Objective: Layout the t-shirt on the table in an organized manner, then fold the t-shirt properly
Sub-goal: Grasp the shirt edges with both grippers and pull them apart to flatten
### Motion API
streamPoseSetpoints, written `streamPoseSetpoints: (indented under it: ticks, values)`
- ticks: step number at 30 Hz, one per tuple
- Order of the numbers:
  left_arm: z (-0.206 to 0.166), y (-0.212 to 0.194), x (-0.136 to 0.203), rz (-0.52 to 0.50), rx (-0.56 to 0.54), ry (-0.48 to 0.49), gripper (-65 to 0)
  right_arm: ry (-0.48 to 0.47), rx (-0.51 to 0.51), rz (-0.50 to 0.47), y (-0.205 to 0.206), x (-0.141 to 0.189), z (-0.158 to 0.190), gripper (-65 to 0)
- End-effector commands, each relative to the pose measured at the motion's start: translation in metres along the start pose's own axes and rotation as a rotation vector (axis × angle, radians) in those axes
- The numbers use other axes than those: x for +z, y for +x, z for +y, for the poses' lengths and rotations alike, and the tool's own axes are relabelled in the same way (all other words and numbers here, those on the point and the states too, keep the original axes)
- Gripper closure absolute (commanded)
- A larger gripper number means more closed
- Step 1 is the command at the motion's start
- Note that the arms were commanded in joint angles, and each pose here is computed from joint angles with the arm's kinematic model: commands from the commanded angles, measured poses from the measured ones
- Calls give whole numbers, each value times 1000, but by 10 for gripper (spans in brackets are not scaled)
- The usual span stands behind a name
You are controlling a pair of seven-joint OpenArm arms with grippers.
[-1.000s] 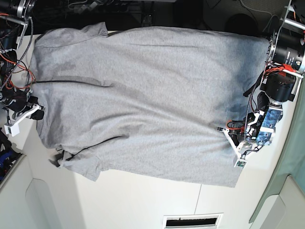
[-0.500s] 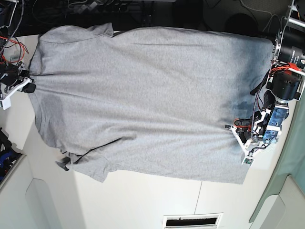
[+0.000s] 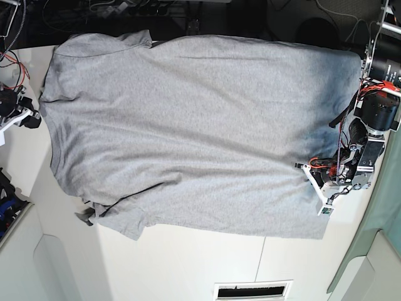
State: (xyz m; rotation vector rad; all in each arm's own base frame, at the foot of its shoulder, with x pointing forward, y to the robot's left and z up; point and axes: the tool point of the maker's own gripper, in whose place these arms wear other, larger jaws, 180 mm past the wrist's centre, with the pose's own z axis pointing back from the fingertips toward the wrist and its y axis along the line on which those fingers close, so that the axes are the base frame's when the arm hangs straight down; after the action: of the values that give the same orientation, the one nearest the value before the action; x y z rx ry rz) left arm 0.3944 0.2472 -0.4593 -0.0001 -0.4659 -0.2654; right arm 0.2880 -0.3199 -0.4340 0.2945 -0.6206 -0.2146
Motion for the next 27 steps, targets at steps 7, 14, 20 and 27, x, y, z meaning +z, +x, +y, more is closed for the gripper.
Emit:
streamPoseSetpoints:
  ticks: [7,14,20,27]
  values:
    - [12,42,43,-119,-25,-93,-53,41,65,-81,45,26,16,0]
    - [27,6,61,-88,-36,-140,-52,85,62,-41,29,27,24,0]
    - [11,-55,65,2,-82,-209,-52,115,1,55,-22,26,24,0]
    - [-16,-98,61,24,-57,-250,-52,131,-24,107,-55,28,25,0]
